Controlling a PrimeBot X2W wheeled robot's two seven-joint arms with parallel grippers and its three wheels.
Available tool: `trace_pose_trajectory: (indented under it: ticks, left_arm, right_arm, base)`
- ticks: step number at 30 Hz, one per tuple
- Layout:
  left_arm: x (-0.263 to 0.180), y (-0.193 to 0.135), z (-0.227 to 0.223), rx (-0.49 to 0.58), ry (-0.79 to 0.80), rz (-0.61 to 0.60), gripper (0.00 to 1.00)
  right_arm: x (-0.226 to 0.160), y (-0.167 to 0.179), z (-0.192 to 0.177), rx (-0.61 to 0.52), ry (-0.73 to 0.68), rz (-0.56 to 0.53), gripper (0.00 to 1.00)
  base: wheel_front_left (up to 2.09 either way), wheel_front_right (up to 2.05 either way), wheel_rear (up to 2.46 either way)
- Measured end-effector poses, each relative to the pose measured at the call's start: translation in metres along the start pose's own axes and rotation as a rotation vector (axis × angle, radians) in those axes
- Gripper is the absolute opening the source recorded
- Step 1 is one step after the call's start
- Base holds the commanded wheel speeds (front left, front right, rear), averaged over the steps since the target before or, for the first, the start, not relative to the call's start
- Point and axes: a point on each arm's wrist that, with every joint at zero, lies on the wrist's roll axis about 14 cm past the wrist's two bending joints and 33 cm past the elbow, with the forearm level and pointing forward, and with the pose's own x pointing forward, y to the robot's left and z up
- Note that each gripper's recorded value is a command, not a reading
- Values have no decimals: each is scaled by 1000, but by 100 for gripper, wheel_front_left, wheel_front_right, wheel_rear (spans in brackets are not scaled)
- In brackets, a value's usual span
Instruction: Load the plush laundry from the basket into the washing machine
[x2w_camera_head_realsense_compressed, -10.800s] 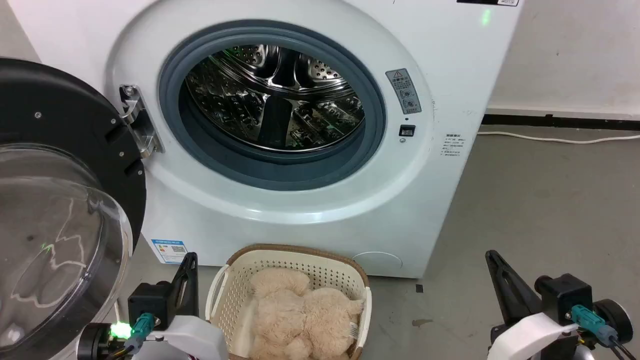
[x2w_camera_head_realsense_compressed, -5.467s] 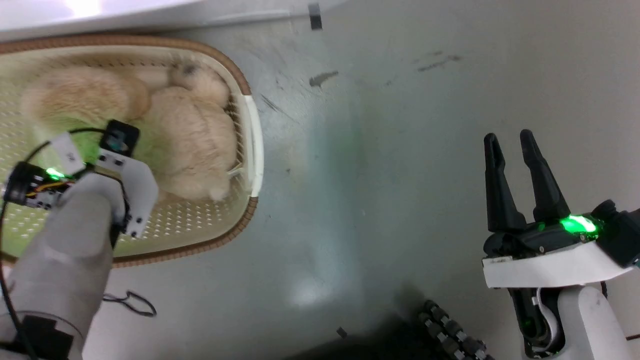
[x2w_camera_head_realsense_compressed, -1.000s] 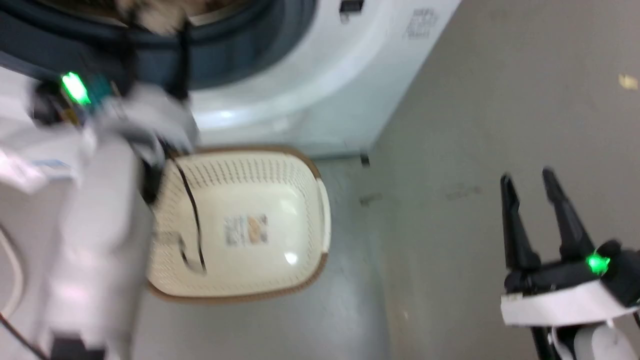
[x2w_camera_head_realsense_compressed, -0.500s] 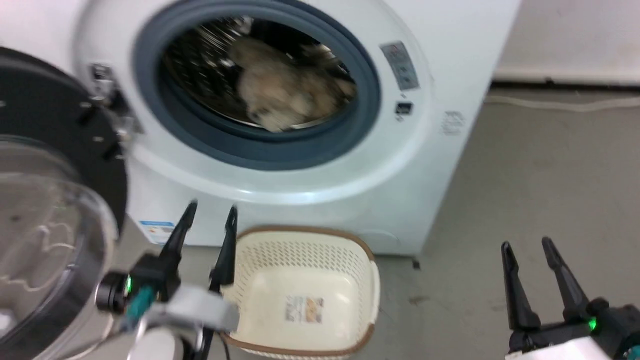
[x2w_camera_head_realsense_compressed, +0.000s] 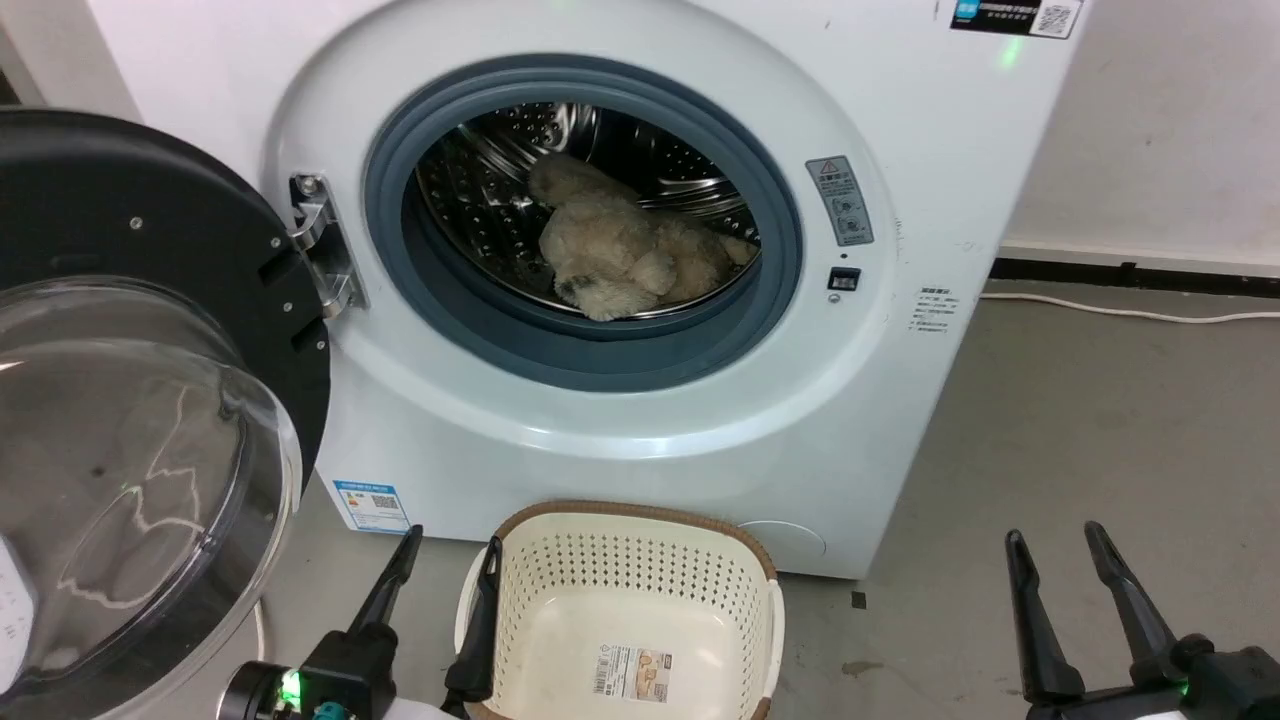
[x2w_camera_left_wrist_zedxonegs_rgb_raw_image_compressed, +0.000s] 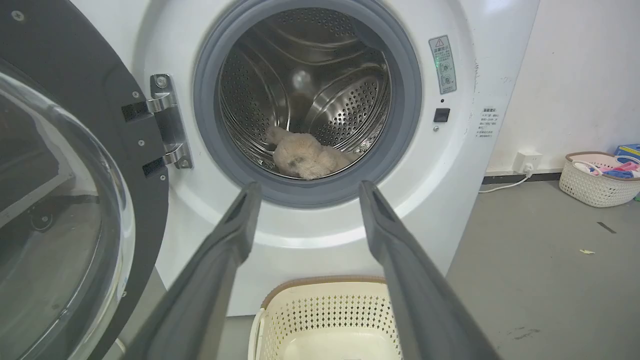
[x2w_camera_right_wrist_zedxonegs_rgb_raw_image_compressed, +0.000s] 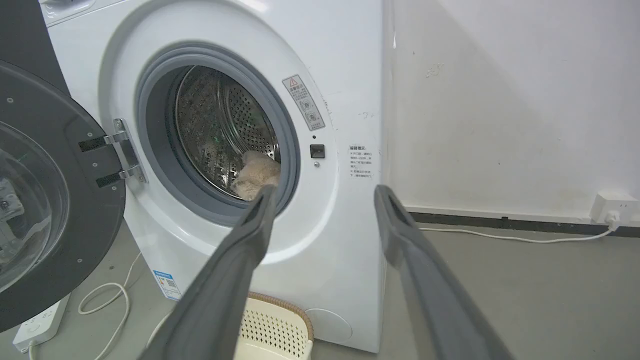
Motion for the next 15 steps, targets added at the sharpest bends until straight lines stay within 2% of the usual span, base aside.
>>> trace_pose_trajectory:
  ticks: [10, 11, 15]
  left_arm:
    - [2, 4, -6, 15, 19, 34, 100]
    - [2, 4, -7, 14, 21, 35, 0]
    - [2, 4, -7, 14, 22, 34, 0]
  right_arm:
    - [-5, -6, -6, 1, 20, -24, 100]
    - [-5, -6, -6, 1, 21, -23, 0]
    - [-5, -6, -6, 1, 21, -23, 0]
  base:
    - [0, 0, 0]
    - [0, 0, 0]
    - [0, 0, 0]
